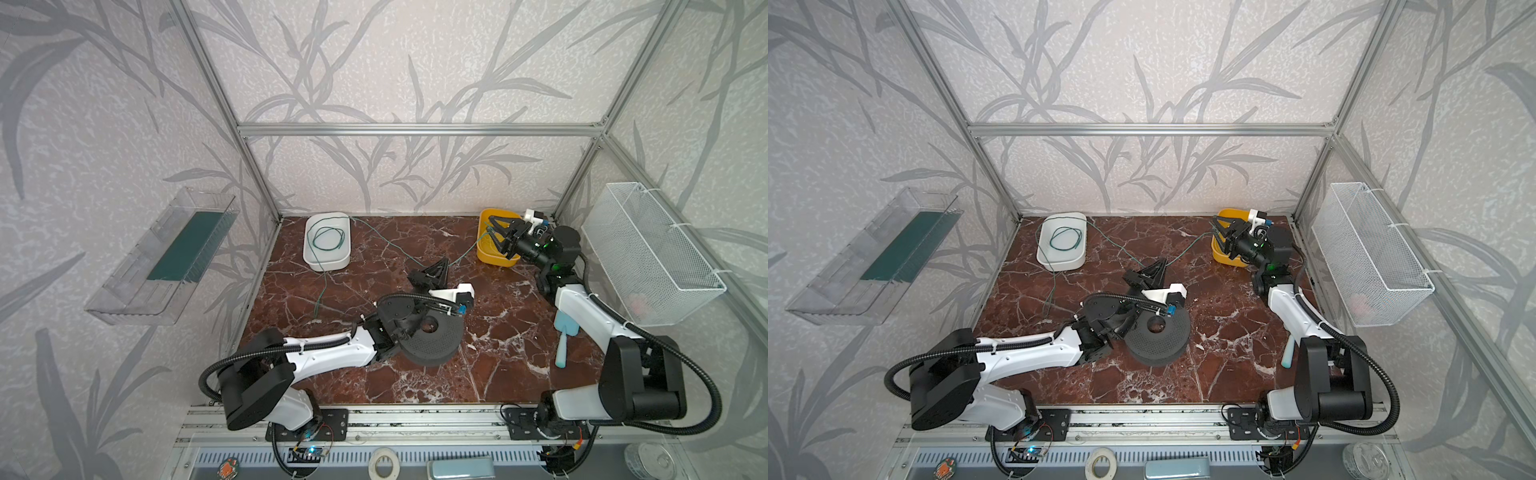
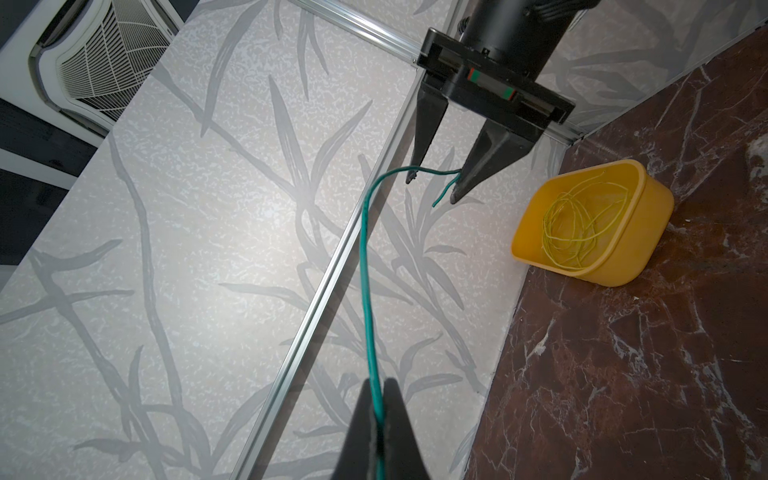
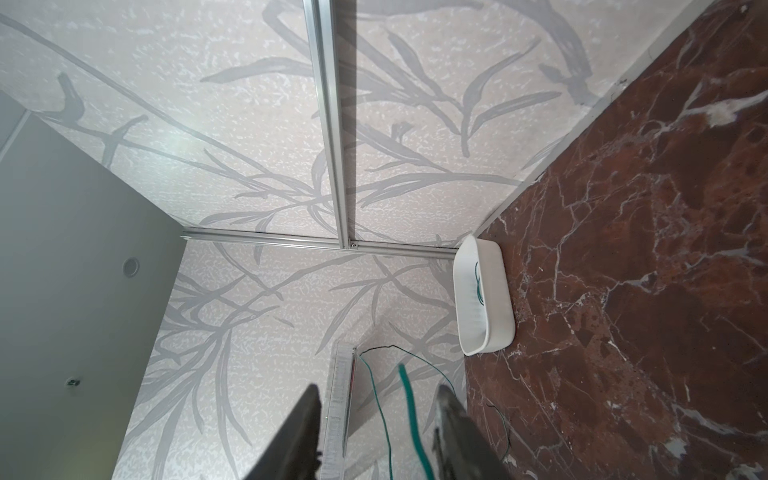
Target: Wrap the cables
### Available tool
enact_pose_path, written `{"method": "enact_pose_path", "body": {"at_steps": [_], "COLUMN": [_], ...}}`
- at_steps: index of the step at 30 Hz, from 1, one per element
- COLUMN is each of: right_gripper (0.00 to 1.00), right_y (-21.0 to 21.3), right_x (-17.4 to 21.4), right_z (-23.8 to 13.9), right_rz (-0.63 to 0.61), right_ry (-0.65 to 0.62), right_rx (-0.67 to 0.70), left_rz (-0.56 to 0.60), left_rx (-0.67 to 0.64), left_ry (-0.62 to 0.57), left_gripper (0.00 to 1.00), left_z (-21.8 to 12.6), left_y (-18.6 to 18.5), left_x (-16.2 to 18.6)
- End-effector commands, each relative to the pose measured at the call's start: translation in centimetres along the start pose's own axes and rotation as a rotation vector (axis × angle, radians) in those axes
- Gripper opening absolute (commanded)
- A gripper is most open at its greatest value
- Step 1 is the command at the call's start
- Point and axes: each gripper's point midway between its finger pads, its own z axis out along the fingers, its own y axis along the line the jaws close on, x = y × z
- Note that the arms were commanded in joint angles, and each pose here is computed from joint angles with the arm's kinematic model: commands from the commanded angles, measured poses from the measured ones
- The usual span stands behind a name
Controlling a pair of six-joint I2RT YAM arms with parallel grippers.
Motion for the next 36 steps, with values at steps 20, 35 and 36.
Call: {"method": "enact_pose_path", "body": {"at_steps": [20,35,36], "right_gripper": [0.0,0.0,0.0], "right_y": [4.1,5.7,5.6], "right_x": [-5.7,-4.9,-4.6], "right_z": [-2.2,-2.3,-2.2], "right_rz": [-0.117,-0.235,-0.243], "right_ry": [-0.259,-0.301,-0.296], "right_rx": [-0.078,-0.029,-0.021], "left_rz": [0.099,-0.122,-0.143], "left_rx": [0.094,0.289,0.292], "left_ry": [0.111,0.248,0.243], "left_gripper": [0.0,0.78,0.86], "left_z": [-2.8,-5.1,-5.2], "left_y": [-3.5,-5.1,-4.5], "left_x": [3.4,3.6,3.3]}}
